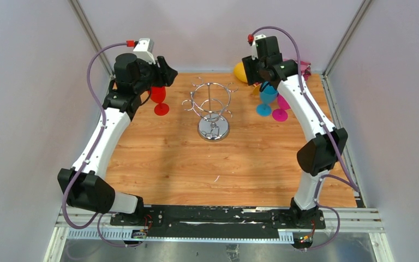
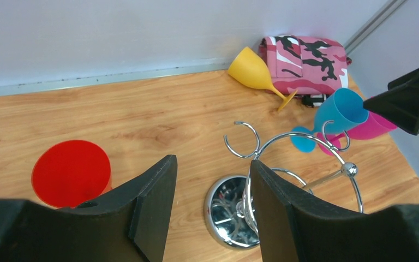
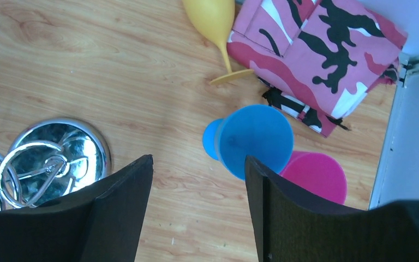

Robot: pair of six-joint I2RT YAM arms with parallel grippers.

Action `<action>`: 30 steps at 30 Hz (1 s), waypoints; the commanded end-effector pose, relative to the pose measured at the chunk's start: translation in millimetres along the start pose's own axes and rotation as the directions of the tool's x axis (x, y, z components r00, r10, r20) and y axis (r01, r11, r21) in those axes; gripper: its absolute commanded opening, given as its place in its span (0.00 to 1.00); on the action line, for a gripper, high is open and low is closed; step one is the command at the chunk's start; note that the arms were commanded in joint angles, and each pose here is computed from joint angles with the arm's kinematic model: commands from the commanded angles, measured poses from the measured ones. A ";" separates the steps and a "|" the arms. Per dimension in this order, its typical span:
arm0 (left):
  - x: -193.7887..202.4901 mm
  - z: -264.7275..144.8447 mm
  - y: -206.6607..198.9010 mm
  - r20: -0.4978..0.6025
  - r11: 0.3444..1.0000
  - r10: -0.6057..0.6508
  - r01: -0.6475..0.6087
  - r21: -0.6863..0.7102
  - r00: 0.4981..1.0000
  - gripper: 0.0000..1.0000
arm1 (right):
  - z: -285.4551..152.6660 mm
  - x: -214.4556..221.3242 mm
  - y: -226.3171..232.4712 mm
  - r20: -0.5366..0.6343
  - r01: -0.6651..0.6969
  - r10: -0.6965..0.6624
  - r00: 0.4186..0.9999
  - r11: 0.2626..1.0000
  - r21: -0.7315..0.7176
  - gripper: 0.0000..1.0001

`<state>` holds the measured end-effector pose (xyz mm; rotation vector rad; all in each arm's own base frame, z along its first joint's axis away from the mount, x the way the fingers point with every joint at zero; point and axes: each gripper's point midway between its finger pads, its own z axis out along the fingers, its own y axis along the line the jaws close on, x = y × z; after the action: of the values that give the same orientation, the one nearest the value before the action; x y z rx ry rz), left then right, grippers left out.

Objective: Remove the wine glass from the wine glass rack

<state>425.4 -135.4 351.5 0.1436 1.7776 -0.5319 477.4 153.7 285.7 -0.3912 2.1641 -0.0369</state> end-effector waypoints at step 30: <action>2.7 -3.1 -6.3 0.008 1.000 0.001 -0.001 0.021 1.000 0.57 | 69.5 95.4 -18.4 -0.246 -0.029 0.023 0.969 0.999 -0.020 0.59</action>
<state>421.3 -135.5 348.1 0.1458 1.7830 -0.5357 479.1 115.1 179.1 -0.3824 2.4101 -0.0840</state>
